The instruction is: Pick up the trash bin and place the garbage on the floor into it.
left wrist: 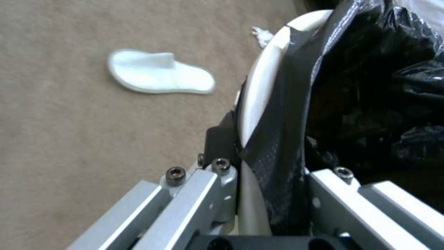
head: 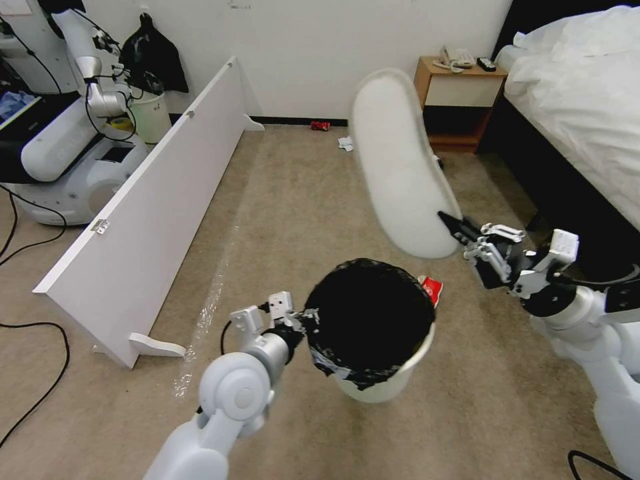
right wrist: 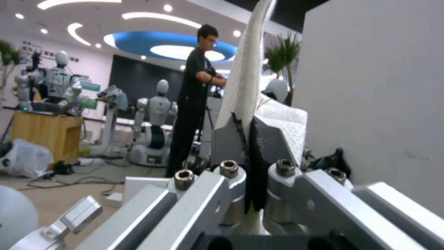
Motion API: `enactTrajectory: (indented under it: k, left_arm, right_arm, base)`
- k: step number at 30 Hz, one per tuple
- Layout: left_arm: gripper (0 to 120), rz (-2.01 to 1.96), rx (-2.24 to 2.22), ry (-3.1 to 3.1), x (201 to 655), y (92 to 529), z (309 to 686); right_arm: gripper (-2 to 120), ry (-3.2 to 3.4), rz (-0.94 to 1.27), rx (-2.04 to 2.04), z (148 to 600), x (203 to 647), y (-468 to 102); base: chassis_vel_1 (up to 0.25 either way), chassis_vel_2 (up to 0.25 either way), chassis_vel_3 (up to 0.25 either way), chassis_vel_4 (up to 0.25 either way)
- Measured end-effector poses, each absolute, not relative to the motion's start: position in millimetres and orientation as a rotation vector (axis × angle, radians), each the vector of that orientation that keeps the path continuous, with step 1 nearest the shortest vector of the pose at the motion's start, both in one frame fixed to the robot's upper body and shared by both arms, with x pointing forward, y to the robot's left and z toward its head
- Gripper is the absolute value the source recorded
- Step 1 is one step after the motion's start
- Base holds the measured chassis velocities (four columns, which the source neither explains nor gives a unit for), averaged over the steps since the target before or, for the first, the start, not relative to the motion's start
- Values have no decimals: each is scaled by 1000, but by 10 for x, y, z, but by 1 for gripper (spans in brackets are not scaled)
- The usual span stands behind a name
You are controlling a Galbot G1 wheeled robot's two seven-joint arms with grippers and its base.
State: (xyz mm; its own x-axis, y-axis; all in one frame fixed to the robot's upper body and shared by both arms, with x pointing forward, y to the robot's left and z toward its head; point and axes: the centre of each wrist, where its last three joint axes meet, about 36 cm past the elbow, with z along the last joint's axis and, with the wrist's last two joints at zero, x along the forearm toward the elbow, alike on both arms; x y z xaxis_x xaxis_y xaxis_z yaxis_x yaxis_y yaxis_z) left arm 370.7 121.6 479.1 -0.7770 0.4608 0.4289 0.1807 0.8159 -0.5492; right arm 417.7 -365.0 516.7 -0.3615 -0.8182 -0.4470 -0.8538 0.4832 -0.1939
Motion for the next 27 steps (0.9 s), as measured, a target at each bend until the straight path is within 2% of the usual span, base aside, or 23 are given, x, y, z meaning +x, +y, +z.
enactTrajectory:
  k: [15, 27]
  left_arm:
    - [4, 665, -525, -2432, 3693, 1076, 4771]
    - [4, 657, -511, -2445, 3680, 1106, 4752]
  right_arm:
    - [0, 2346, 138, -1482, 4524, 4282, -3459]
    - [0, 2358, 129, -1478, 4485, 4251, -3499]
  base:
    - [0, 0, 0, 0]
    - [0, 0, 0, 0]
